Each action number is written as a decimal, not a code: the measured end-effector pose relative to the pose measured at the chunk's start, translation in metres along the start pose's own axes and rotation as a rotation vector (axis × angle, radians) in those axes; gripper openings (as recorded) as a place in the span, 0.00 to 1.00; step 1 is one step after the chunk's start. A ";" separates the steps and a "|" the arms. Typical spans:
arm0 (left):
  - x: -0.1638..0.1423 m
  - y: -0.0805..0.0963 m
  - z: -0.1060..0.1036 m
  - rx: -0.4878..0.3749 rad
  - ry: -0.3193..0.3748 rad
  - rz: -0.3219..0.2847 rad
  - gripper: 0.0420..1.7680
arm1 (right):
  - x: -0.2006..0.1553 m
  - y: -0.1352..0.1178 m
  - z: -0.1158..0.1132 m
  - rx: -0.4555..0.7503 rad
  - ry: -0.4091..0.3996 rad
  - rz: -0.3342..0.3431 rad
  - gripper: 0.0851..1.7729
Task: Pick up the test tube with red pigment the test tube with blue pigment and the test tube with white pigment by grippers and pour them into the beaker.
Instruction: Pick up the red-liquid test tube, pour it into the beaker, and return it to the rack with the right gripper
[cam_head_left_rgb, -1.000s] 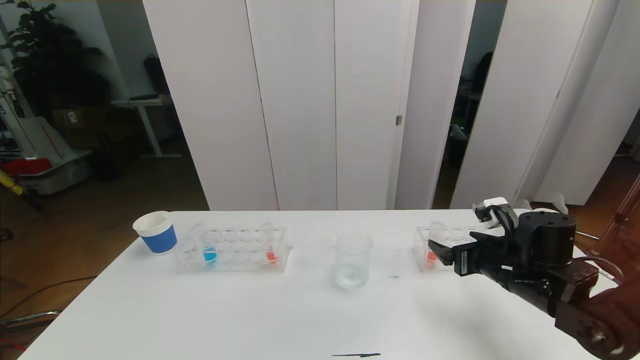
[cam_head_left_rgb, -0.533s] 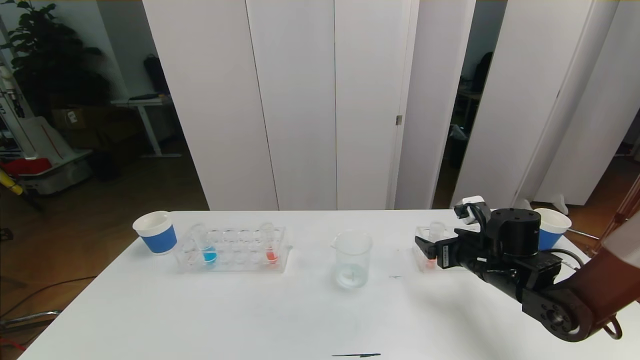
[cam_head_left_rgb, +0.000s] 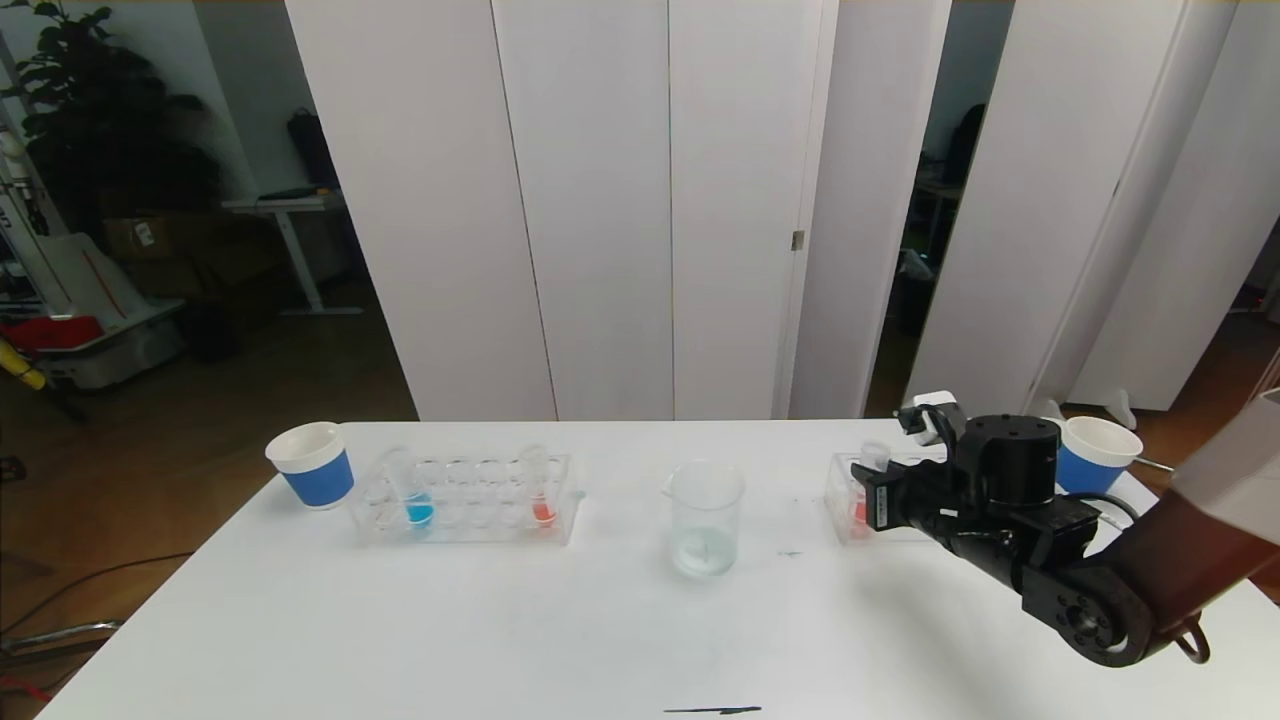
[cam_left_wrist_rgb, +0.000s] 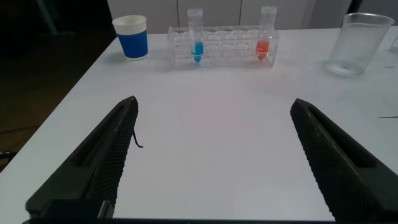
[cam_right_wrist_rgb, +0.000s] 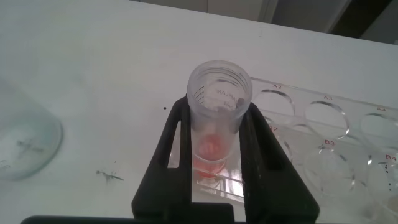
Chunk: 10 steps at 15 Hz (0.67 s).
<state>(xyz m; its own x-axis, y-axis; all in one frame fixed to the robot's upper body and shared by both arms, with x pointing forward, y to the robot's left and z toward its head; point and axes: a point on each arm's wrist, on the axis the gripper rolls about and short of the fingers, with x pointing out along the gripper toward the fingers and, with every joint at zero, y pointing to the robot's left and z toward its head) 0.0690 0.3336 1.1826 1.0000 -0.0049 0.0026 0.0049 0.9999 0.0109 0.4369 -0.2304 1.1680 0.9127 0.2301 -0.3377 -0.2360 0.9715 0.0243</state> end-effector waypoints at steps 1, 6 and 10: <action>0.000 0.000 0.000 0.000 0.000 0.000 0.99 | 0.001 0.000 0.000 0.002 -0.002 -0.001 0.31; 0.000 0.000 0.000 0.000 0.000 0.000 0.99 | 0.001 -0.001 0.000 0.004 -0.002 -0.003 0.29; 0.000 0.000 0.000 0.000 0.000 0.000 0.99 | -0.001 -0.001 0.002 0.004 -0.007 -0.003 0.29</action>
<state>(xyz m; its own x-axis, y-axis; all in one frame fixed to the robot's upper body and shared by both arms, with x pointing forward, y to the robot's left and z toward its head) 0.0691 0.3336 1.1826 1.0000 -0.0051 0.0021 0.0051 0.9999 0.0104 0.4365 -0.2316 1.1703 0.9155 0.2281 -0.3314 -0.2323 0.9723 0.0273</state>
